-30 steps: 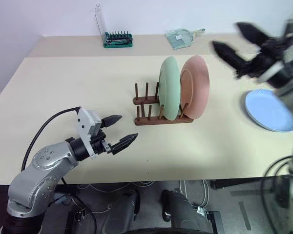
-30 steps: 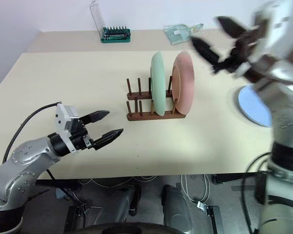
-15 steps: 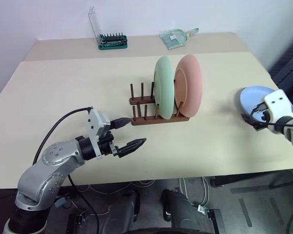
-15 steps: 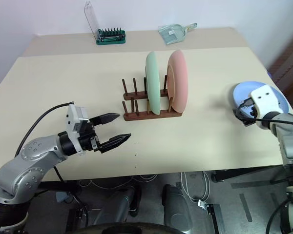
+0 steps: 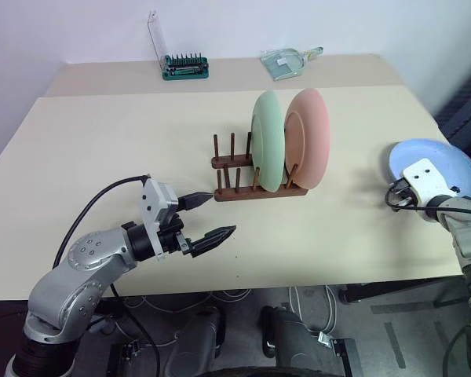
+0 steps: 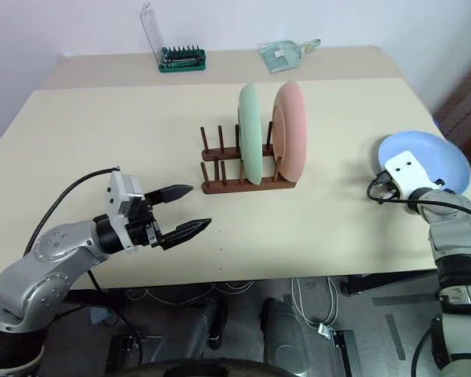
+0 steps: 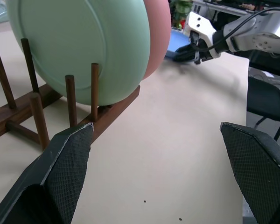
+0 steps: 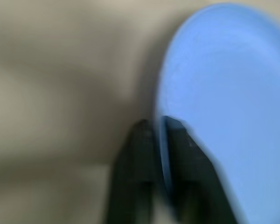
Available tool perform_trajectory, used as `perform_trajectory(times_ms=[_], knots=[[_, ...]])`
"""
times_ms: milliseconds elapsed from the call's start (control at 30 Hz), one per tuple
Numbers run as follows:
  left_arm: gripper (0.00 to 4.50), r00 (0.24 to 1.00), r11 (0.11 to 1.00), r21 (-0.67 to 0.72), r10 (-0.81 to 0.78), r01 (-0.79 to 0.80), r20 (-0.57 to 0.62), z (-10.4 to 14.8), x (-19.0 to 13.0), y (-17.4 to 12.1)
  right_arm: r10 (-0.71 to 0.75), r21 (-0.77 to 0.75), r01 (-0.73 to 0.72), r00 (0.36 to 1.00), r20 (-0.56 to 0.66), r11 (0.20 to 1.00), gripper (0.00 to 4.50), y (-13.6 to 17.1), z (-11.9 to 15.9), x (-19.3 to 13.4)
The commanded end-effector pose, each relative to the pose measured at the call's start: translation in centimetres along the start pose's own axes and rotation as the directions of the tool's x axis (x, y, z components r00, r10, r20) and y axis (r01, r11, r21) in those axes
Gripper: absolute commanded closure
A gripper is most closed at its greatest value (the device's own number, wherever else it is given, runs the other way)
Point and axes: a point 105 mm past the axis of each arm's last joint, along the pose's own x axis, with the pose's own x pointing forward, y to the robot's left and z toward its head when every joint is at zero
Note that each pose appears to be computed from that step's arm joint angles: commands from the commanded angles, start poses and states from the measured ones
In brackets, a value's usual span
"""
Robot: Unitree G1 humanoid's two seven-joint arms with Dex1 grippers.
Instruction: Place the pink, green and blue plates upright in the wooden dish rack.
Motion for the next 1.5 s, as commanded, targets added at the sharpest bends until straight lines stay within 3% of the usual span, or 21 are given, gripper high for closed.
perform_trajectory(times_ms=[33, 233, 267, 333, 400, 533, 633, 667, 700, 800, 900, 933, 1000, 1100, 1267, 1333, 1433, 1500], knots=[[0.00, 1.000, 0.999, 0.041, -0.007, 0.006, 0.029, 1.0, -0.1, -0.2, -0.111, -0.083, 0.121, 0.987, 0.116, 0.989, 4.47, -2.2, 3.8, -0.8], [0.00, 1.000, 0.999, 0.046, -0.009, 0.007, 0.030, 1.1, 0.1, -0.1, -0.174, -0.077, 0.203, 0.943, 0.283, 0.976, 4.47, -3.1, 8.8, -2.1], [0.00, 0.999, 0.999, 0.044, -0.012, 0.011, 0.032, 1.1, 0.1, -0.1, -0.205, -0.096, 0.270, 0.879, 0.430, 0.958, 4.47, -3.8, 13.0, -3.6], [0.00, 0.999, 0.999, 0.042, -0.018, 0.016, 0.034, 1.1, 0.3, -0.1, -0.222, -0.058, 0.366, 0.676, 0.702, 0.929, 4.47, -4.6, 20.8, -8.0], [0.00, 0.999, 0.999, 0.042, -0.022, 0.020, 0.038, 1.1, 0.5, -0.1, -0.183, 0.002, 0.346, 0.490, 0.852, 0.938, 4.47, -3.8, 25.8, -11.8], [0.00, 0.999, 0.999, 0.036, -0.021, 0.020, 0.044, 1.1, 0.7, -0.2, -0.020, 0.015, 0.022, 0.228, 0.973, 1.000, 4.47, 0.3, 31.0, -16.8], [0.00, 0.999, 0.999, 0.033, -0.014, 0.013, 0.048, 1.0, 0.7, -0.1, 0.067, -0.048, -0.160, 0.116, 0.991, 0.986, 4.47, 2.6, 32.2, -18.9], [0.00, 0.999, 0.999, 0.032, -0.008, 0.007, 0.049, 1.0, 0.7, -0.1, 0.104, -0.081, -0.294, 0.065, 0.992, 0.952, 4.47, 3.7, 32.5, -19.8], [0.00, 0.999, 0.999, 0.033, 0.003, -0.004, 0.048, 1.0, 0.6, 0.0, 0.133, -0.124, -0.478, -0.014, 0.991, 0.869, 4.47, 5.3, 32.9, -20.8], [0.00, 0.998, 0.998, 0.046, 0.041, -0.043, 0.040, 0.8, 0.0, 0.4, 0.215, -0.250, -0.757, -0.147, 0.965, 0.604, 4.47, 9.1, 32.9, -22.7], [0.00, 0.996, 0.995, 0.058, 0.080, -0.081, 0.025, 0.5, -0.6, 1.0, 0.230, -0.269, -0.864, -0.184, 0.956, 0.426, 4.47, 11.1, 32.8, -23.5], [0.00, 0.995, 0.993, 0.064, 0.102, -0.102, 0.014, 0.3, -1.1, 1.4, 0.224, -0.253, -0.907, -0.184, 0.957, 0.337, 4.47, 12.0, 33.0, -23.6], [0.00, 0.992, 0.989, 0.071, 0.128, -0.128, -0.001, 0.1, -1.8, 1.8, 0.222, -0.225, -0.946, -0.173, 0.960, 0.234, 4.47, 13.2, 33.1, -23.8], [0.00, 0.990, 0.987, 0.080, 0.142, -0.141, -0.013, -0.1, -2.2, 2.1, 0.220, -0.178, -0.970, -0.139, 0.965, 0.168, 4.47, 13.9, 33.2, -23.5], [0.00, 0.982, 0.979, 0.089, 0.187, -0.184, -0.028, -0.2, -3.4, 3.0, 0.279, 0.031, -0.999, 0.037, 0.959, 0.026, 4.47, 16.7, 32.6, -20.8], [0.00, 0.980, 0.977, 0.092, 0.197, -0.194, -0.034, -0.3, -3.7, 3.2, 0.306, 0.078, -0.997, 0.070, 0.950, -0.013, 4.47, 17.5, 32.4, -20.5], [0.00, 0.979, 0.976, 0.092, 0.202, -0.198, -0.035, -0.3, -3.9, 3.3, 0.314, 0.127, -0.992, 0.113, 0.943, -0.026, 4.47, 18.0, 32.4, -20.3], [0.00, 0.978, 0.975, 0.092, 0.207, -0.203, -0.036, -0.3, -4.0, 3.3, 0.316, 0.191, -0.982, 0.178, 0.932, -0.011, 4.47, 18.1, 31.8, -18.8]])
